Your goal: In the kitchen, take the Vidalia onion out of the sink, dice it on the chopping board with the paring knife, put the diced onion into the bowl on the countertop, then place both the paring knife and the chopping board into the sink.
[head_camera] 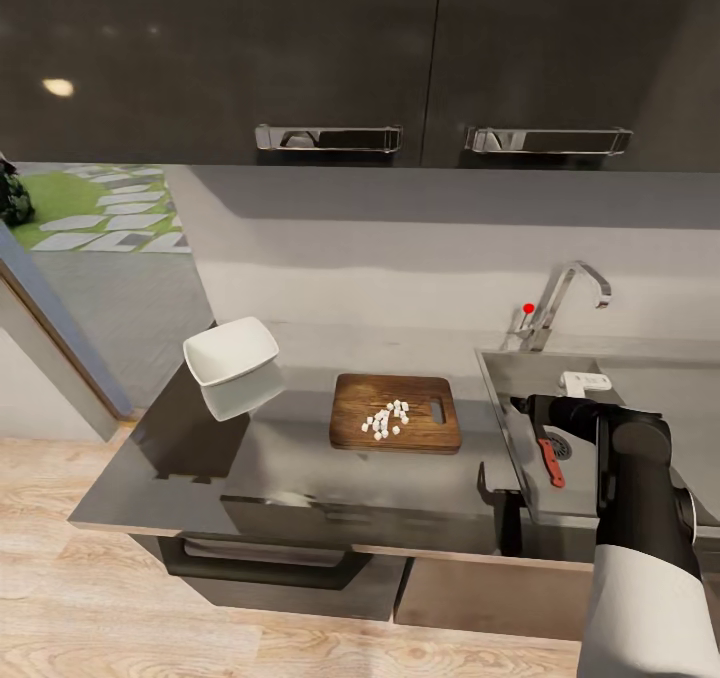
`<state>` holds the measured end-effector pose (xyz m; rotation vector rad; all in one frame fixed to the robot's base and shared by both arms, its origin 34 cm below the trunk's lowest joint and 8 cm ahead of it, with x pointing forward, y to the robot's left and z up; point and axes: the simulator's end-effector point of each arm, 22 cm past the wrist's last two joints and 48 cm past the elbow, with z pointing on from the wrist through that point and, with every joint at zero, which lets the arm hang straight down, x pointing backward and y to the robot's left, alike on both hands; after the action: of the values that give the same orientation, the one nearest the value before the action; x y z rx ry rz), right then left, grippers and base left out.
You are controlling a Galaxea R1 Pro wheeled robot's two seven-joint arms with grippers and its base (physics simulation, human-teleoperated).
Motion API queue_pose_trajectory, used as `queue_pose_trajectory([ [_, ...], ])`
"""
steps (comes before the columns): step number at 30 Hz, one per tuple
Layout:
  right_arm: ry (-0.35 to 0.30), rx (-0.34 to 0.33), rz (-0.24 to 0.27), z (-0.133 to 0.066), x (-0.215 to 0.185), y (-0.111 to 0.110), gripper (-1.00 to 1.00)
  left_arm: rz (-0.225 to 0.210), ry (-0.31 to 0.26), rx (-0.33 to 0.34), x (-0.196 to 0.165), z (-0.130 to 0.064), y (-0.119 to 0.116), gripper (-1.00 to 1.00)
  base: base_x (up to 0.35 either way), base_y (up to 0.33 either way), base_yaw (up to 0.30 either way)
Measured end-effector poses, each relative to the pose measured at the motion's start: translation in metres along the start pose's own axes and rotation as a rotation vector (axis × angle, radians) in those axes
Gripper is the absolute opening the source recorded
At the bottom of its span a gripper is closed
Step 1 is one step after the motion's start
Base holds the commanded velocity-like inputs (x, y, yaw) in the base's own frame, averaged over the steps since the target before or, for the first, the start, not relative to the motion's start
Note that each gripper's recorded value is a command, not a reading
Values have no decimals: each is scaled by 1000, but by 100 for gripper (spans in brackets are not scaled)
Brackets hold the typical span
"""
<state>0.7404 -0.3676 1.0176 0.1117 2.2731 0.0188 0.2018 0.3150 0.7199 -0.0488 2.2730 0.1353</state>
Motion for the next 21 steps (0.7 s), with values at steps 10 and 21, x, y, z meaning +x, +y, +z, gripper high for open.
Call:
queue_pose_trajectory([
  [10, 1, -3, 0, 0, 0, 1, 100, 2, 14, -7, 5, -4, 3, 100, 0, 0, 0],
  [21, 3, -5, 1, 1, 1, 2, 100, 1, 292, -6, 57, 2, -1, 100, 0, 0, 0],
])
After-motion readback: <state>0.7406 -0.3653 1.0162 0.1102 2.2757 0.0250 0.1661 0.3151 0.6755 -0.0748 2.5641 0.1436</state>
